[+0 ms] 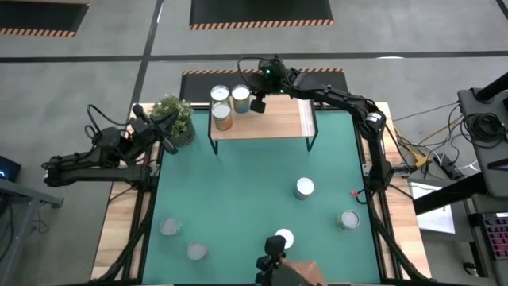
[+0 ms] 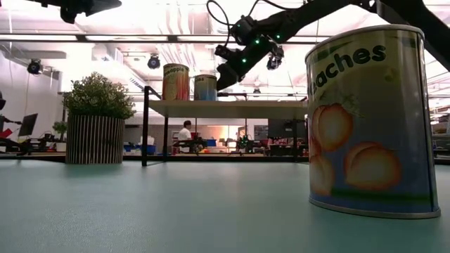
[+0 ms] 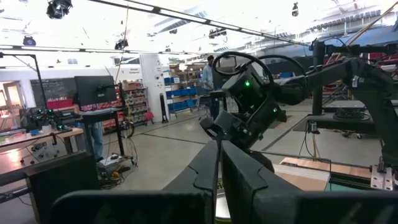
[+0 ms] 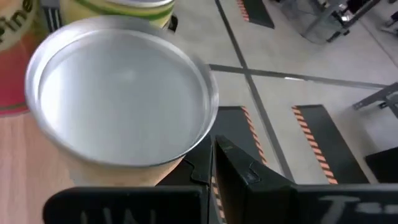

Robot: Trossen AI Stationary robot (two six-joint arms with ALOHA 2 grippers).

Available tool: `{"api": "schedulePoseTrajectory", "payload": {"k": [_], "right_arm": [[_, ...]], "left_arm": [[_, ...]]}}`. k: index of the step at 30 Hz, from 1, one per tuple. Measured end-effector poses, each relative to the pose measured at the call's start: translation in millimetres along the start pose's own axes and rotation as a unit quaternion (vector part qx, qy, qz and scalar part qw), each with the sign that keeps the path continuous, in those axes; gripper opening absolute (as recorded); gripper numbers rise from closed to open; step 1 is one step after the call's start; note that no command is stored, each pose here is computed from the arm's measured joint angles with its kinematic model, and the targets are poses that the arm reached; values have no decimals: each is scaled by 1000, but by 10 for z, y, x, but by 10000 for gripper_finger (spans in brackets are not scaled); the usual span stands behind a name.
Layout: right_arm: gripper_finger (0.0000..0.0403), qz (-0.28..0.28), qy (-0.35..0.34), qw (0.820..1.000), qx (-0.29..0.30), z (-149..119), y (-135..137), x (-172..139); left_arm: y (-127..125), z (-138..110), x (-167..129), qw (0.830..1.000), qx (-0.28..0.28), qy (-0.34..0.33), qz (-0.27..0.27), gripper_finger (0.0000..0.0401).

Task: Pick and place cans onto a shelf
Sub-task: Put the big canned cherries on the shelf, then put the big canned peaches on the shelf aligned with the other big canned cherries

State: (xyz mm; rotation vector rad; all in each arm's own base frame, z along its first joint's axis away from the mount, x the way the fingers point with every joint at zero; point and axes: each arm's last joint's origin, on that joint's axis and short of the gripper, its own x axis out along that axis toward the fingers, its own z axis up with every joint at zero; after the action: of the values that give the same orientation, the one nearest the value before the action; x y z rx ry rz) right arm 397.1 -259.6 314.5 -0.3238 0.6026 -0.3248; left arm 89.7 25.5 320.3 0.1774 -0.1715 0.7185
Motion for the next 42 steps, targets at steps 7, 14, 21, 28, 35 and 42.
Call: {"api": "schedulePoseTrajectory", "payload": {"k": [7,14,21,28,35,42], "right_arm": [[9,-12,-3,1000,7,21,-17,-10],[9,-13,33,999,10,64,-28,-214],[9,75,72,994,40,-43,80,-275],[9,81,29,996,36,-11,141,-204],[9,72,13,997,34,3,126,-188],[9,85,36,995,40,-18,159,-232]], "left_arm": [[0,0,0,1000,0,0,0,1],[0,0,0,1000,0,0,0,1],[0,0,0,1000,0,0,0,1],[0,0,0,1000,0,0,0,1],[0,0,0,1000,0,0,0,1],[0,0,0,1000,0,0,0,1]]}}
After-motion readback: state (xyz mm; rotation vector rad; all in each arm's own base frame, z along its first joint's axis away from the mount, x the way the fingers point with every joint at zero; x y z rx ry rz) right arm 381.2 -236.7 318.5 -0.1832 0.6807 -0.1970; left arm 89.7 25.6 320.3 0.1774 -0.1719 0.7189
